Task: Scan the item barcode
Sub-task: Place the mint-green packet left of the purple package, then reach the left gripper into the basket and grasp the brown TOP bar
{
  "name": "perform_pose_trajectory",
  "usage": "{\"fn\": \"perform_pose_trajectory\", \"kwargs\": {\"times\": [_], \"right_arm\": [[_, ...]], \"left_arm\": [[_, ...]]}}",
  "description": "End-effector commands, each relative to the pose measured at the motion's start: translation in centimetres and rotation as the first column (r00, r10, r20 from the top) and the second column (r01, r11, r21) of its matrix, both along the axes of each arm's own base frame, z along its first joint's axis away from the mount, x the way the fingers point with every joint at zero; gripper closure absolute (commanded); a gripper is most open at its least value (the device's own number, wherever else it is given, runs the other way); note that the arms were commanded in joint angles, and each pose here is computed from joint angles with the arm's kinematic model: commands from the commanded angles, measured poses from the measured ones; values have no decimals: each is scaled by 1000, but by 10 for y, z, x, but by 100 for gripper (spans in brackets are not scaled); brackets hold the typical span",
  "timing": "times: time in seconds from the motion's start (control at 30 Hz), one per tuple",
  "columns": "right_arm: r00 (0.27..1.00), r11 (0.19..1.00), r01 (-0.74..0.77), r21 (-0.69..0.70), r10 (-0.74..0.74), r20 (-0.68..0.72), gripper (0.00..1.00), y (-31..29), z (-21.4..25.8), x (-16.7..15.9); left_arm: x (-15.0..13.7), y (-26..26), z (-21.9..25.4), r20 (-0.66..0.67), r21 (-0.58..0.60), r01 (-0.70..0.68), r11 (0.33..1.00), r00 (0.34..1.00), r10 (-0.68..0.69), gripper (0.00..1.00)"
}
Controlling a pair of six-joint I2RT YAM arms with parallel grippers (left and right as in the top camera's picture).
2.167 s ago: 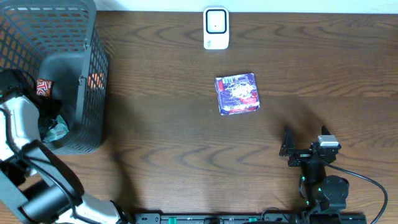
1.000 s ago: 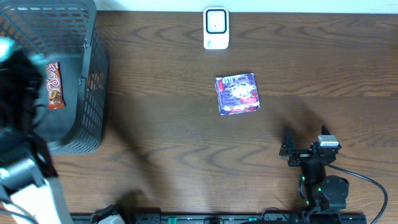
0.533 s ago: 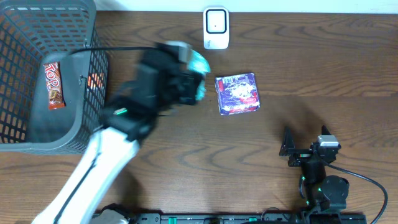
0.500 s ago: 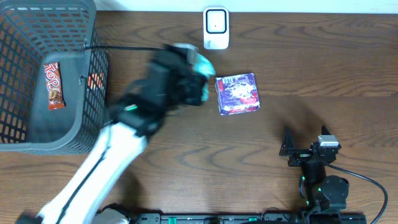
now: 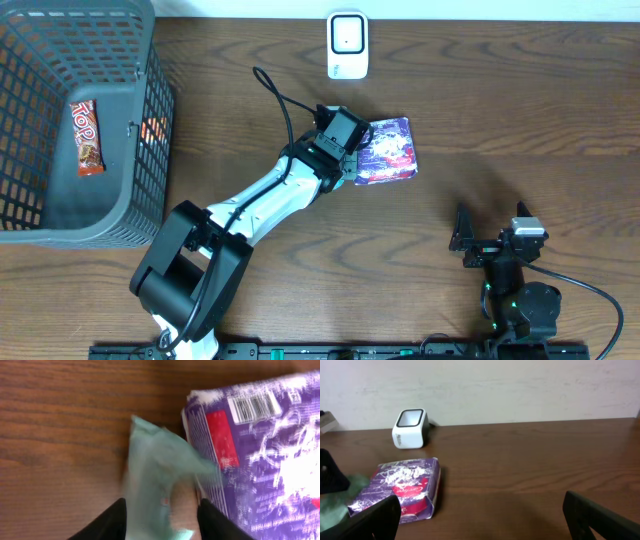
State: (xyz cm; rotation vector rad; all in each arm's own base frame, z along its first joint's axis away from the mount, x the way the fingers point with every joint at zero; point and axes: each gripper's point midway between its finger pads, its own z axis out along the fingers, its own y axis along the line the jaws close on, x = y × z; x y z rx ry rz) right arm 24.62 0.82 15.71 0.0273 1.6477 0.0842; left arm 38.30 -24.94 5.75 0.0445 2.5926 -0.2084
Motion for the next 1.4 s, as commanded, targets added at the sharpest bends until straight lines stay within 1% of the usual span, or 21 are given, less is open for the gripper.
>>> {"fn": "perform_pose_trajectory", "kwargs": {"times": [0.0, 0.03, 0.07, 0.17, 0.3, 0.33, 0.43, 0.53, 0.6, 0.7, 0.77, 0.8, 0.87, 0.97, 1.0, 1.07, 1.13, 1.17, 1.23, 1.27, 1.37], "right_arm": [[1000, 1000, 12, -9, -12, 1, 1, -2, -1, 0], [1000, 1000, 12, -9, -12, 1, 1, -2, -1, 0], [1000, 1000, 12, -9, -12, 1, 1, -2, -1, 0], [1000, 1000, 12, -9, -12, 1, 1, -2, -1, 0], [1000, 1000, 12, -9, -12, 1, 1, -2, -1, 0], [1000, 1000, 12, -9, -12, 1, 1, -2, -1, 0], [1000, 1000, 12, -9, -12, 1, 1, -2, -1, 0], [1000, 1000, 12, -9, -12, 1, 1, -2, -1, 0], [1000, 1000, 12, -9, -12, 1, 1, -2, -1, 0], [1000, 1000, 12, -9, -12, 1, 1, -2, -1, 0], [1000, 1000, 12, -9, -12, 1, 1, -2, -1, 0], [1000, 1000, 12, -9, -12, 1, 1, -2, -1, 0], [1000, 1000, 12, -9, -12, 1, 1, -2, -1, 0], [1000, 1000, 12, -9, -12, 1, 1, -2, -1, 0], [1000, 1000, 12, -9, -12, 1, 1, -2, -1, 0], [1000, 1000, 12, -9, -12, 1, 1, -2, -1, 0], [1000, 1000, 12, -9, -12, 1, 1, -2, -1, 0], [1000, 1000, 12, -9, -12, 1, 1, -2, -1, 0], [1000, 1000, 12, -9, -12, 1, 1, -2, -1, 0], [1000, 1000, 12, -9, -12, 1, 1, -2, -1, 0], [1000, 1000, 12, -9, -12, 1, 1, -2, -1, 0]], "left_arm": [[11, 3, 20, 62, -19, -40, 999, 997, 41, 41], [14, 3, 30, 82, -33, -41, 999, 996, 44, 31], [18, 3, 45, 111, -51, -39, 998, 993, 44, 25], [29, 10, 102, 228, -88, -10, 996, 973, 30, 25], [40, 48, 196, 437, -105, -7, 994, 898, 53, 25], [41, 70, 223, 495, -112, -44, 993, 864, 95, 25], [40, 144, 280, 602, -157, -212, 965, 754, 263, 24], [30, 232, 316, 664, -179, -401, 898, 624, 412, 23], [20, 295, 326, 691, -153, -539, 828, 541, 479, 16], [5, 373, 322, 685, -142, -693, 707, 446, 575, 15], [-6, 414, 310, 663, -125, -764, 633, 411, 626, 15], [-10, 428, 302, 644, -119, -777, 618, 413, 644, 15], [-11, 446, 288, 608, -116, -784, 610, 430, 667, 15], [-6, 470, 259, 551, -104, -797, 596, 452, 701, 15], [-5, 478, 249, 534, -91, -807, 583, 455, 713, 15], [0, 490, 224, 494, -42, -817, 575, 483, 723, 15], [7, 495, 196, 449, 22, -806, 591, 536, 715, 15], [15, 494, 172, 407, 89, -772, 630, 605, 684, 15], [23, 489, 144, 350, 130, -723, 679, 674, 651, 15], [26, 488, 129, 318, 147, -704, 695, 699, 640, 15], [27, 493, 95, 252, 189, -692, 697, 720, 647, 15]]}}
